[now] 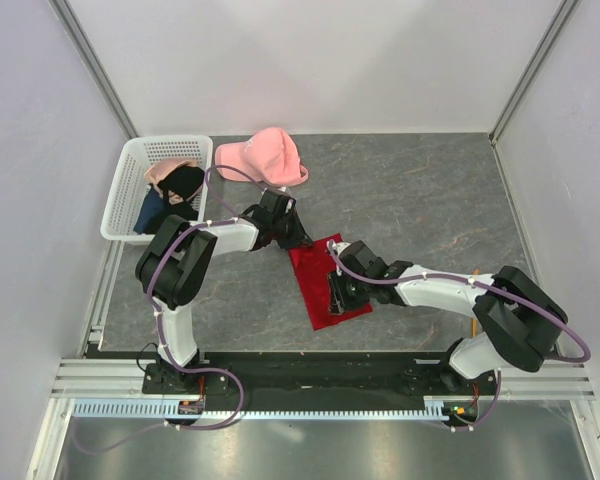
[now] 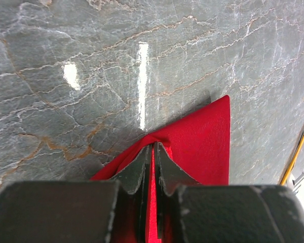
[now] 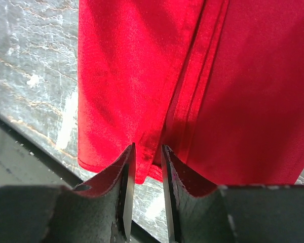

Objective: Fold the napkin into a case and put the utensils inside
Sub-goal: Fold the lower triangle-folded napkin at the center of the board.

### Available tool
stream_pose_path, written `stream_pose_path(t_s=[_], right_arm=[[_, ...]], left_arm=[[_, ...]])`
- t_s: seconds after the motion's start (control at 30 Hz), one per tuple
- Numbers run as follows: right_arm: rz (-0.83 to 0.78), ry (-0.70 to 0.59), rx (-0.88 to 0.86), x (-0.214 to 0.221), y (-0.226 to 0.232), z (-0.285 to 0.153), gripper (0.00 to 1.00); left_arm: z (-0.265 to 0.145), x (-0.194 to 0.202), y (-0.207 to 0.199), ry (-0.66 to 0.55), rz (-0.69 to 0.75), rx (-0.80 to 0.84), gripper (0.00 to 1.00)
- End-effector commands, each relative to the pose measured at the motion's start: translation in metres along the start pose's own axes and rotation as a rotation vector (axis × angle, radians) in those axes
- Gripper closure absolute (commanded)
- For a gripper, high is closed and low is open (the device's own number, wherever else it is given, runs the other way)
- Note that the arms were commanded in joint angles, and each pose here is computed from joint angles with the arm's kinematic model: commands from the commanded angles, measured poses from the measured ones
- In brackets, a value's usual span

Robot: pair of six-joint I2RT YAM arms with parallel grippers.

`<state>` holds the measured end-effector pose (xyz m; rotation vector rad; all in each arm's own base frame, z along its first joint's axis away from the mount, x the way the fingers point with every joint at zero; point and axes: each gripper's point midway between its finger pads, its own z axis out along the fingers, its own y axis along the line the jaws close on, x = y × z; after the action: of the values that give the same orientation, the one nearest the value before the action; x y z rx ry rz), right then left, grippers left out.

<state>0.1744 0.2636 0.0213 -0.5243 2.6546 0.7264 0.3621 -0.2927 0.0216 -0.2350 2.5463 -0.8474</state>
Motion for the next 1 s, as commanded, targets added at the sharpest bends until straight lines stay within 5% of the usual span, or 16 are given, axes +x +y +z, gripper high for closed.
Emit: stream_pose_path(t_s=[0.0,0.2,0.4,0.97], right_arm=[[-0.042,0.017,0.162,0.005,-0.017,0.007,0.66],[-0.073,0.023,0.264,0.009,-0.016,0.010,0.73],[-0.078,-0.038,0.260,-0.011,-0.004,-0.001,1.00],[-0.102,-0.024,0.369,0.003,-0.040,-0.010,1.00]], left_arm=[[0.004,-0.003,0.000,0.002,0.023,0.004,0.90],[0.005,-0.001,0.002,0.006,0.012,-0.002,0.90],[0.007,0.000,0.004,0.011,0.011,-0.006,0.90],[0.014,0.000,0.011,0.011,0.011,-0.026,0.91]])
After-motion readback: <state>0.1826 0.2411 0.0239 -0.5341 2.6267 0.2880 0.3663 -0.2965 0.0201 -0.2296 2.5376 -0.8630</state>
